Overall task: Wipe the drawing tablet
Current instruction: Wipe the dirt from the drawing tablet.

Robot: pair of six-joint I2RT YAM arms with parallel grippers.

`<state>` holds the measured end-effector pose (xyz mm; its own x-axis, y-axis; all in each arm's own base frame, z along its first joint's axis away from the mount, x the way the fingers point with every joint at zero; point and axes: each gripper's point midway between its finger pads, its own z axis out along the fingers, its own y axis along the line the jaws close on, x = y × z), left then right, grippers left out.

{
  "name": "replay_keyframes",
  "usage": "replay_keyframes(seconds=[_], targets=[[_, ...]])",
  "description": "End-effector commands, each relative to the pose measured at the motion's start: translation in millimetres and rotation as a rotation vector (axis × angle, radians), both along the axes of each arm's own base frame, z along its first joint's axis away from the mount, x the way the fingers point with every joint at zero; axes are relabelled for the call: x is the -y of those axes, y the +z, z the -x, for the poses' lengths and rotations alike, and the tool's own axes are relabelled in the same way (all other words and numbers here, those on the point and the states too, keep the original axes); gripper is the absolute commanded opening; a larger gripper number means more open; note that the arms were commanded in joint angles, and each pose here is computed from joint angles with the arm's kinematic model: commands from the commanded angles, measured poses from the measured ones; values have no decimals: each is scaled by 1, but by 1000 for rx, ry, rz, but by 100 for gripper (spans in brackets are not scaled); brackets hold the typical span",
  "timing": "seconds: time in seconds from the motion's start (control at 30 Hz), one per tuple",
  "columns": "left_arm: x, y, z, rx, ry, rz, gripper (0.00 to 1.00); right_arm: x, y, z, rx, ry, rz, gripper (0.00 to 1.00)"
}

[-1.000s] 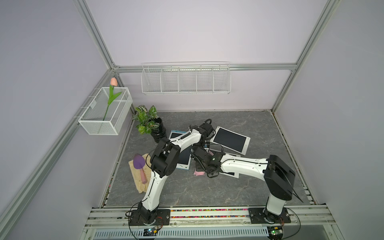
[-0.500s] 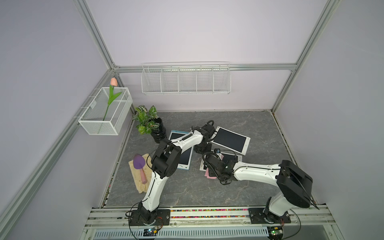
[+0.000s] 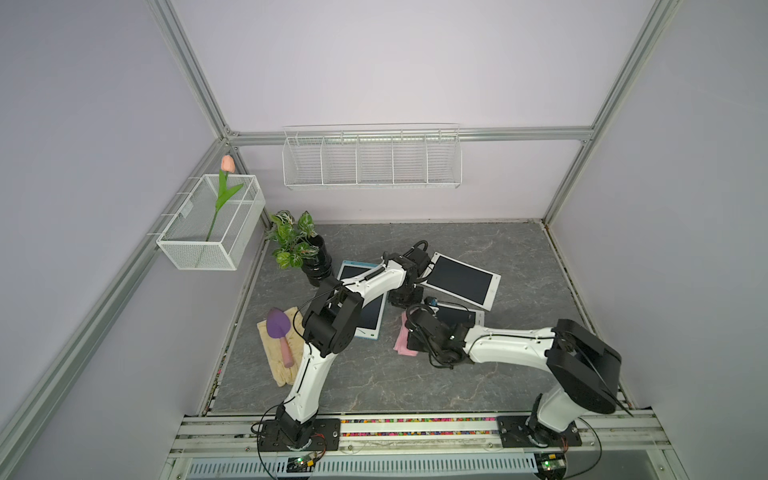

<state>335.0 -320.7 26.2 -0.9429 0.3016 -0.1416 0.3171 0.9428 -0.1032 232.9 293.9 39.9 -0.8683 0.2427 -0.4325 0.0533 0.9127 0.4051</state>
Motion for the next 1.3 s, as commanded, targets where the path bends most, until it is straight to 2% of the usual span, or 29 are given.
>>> replay_keyframes(seconds=[0.0, 0.07, 0.3, 0.37, 0.5, 0.63, 0.83, 0.9, 1.0, 1.17, 1.27], targets=[[-15, -30, 23, -101, -9, -71, 18, 20, -4, -3, -10, -199, -149, 7], [-15, -31, 24, -101, -8, -72, 18, 8, -1, -8, -12, -197, -174, 7], [-16, -31, 24, -102, -13, -74, 18, -74, 11, -22, -67, -115, -319, 7], [-17, -32, 25, -105, -13, -77, 18, -75, 6, -21, -85, -138, -340, 7], [-17, -33, 26, -107, -13, -80, 18, -25, -10, -12, -91, -241, -296, 7], [-17, -34, 25, -104, -13, -81, 18, 33, -2, -5, -60, -324, -248, 7], [-17, -34, 24, -102, -13, -83, 18, 115, 8, 24, -106, -412, -48, 7], [-16, -34, 24, -101, -12, -81, 19, 125, 10, 29, -102, -404, -19, 7], [-16, -34, 24, -102, -9, -79, 19, 106, 11, 25, -129, -330, -17, 7], [-16, -35, 24, -104, -9, -78, 18, 10, 30, -4, -122, -82, -37, 7], [-16, -35, 23, -105, -3, -78, 18, -33, 40, -15, -120, 1, -74, 7]])
